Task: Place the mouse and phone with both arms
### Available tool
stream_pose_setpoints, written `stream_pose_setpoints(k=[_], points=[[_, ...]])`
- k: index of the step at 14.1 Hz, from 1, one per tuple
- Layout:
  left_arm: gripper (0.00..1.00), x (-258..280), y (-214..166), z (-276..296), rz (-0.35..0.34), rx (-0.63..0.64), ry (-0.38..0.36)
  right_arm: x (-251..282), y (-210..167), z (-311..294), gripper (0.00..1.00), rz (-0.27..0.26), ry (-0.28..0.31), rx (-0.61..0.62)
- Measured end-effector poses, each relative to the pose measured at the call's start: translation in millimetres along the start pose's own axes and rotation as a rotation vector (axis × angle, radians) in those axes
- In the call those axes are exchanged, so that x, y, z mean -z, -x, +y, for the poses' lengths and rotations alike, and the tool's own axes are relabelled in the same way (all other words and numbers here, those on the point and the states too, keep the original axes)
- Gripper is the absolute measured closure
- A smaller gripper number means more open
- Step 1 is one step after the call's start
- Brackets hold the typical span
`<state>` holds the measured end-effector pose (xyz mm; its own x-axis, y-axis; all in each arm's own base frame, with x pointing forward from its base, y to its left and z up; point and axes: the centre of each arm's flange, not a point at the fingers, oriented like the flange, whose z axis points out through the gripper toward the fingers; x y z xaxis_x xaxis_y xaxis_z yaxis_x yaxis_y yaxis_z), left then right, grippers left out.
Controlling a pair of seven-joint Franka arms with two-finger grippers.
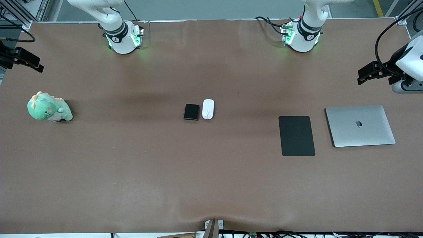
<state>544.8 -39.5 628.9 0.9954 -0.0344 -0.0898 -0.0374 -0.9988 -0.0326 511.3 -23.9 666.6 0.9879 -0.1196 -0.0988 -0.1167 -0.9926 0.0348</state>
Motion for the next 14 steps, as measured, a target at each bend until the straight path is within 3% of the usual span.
stream_pose_setpoints(k=[8, 12, 14], points=[[0.00, -1.9, -1.1, 3.0, -0.001, -0.041, 0.000, 0.4, -0.3, -0.2, 0.00, 0.001, -0.001, 0.000], [0.00, -6.9, -3.3, 22.0, -0.011, -0.068, -0.003, 1.6, -7.0, 0.0, 0.00, 0.038, -0.003, -0.004], [0.00, -12.7, -4.8, 32.7, -0.022, -0.071, -0.005, -6.0, -15.2, 3.5, 0.00, 0.032, -0.003, -0.013]])
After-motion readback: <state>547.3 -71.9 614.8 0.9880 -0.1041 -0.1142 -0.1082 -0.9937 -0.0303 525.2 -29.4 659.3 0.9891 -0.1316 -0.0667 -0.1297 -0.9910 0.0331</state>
